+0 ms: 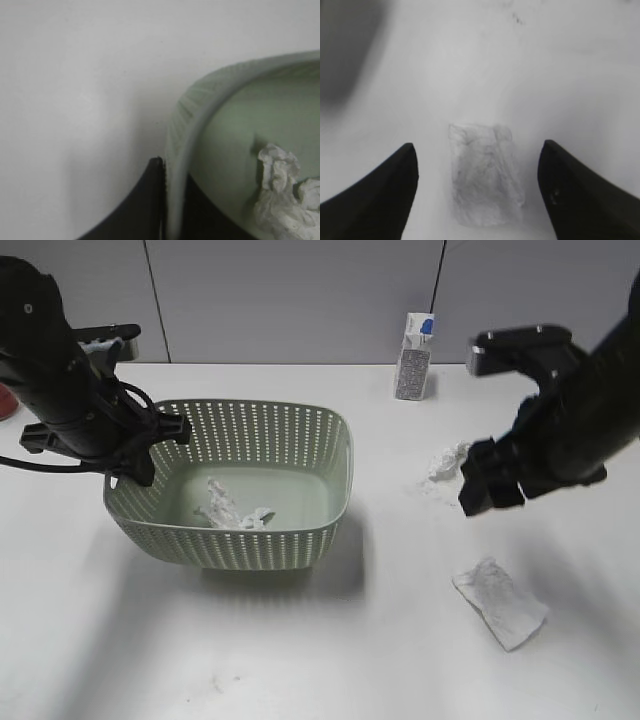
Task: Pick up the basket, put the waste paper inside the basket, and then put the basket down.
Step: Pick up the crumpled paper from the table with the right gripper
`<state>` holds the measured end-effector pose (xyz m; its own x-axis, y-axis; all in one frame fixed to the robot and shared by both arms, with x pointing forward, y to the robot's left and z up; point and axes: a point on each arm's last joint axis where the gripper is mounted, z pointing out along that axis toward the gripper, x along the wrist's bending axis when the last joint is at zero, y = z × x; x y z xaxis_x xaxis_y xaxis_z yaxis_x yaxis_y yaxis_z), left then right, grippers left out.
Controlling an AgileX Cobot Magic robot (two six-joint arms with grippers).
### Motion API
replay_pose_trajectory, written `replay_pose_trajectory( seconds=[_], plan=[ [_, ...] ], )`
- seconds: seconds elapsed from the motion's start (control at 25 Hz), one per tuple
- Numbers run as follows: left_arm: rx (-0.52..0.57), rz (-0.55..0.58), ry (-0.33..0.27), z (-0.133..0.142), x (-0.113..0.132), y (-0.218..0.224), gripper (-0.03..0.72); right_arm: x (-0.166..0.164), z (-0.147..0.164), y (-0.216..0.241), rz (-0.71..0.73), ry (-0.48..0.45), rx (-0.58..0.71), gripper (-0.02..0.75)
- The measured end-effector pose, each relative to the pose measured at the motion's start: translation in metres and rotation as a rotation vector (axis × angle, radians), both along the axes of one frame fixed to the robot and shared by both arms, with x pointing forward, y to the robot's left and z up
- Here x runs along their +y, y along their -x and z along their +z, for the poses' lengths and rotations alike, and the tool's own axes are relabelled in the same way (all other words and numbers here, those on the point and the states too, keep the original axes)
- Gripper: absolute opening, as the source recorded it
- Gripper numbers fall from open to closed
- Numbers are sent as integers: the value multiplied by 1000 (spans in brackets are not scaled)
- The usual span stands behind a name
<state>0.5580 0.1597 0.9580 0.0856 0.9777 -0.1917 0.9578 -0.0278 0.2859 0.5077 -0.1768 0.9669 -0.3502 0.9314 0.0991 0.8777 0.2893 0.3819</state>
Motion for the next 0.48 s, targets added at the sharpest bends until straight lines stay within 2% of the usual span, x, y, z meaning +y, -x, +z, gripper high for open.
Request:
replay_pose_trajectory(
  seconds=[0.24, 0.48],
  plan=[
    [2, 1, 0, 0, 0, 0, 3, -19, -61, 34, -32, 27, -19, 591],
    [4, 0, -1, 0, 0, 0, 3, -20, -77, 33, -46, 20, -82, 566]
  ],
)
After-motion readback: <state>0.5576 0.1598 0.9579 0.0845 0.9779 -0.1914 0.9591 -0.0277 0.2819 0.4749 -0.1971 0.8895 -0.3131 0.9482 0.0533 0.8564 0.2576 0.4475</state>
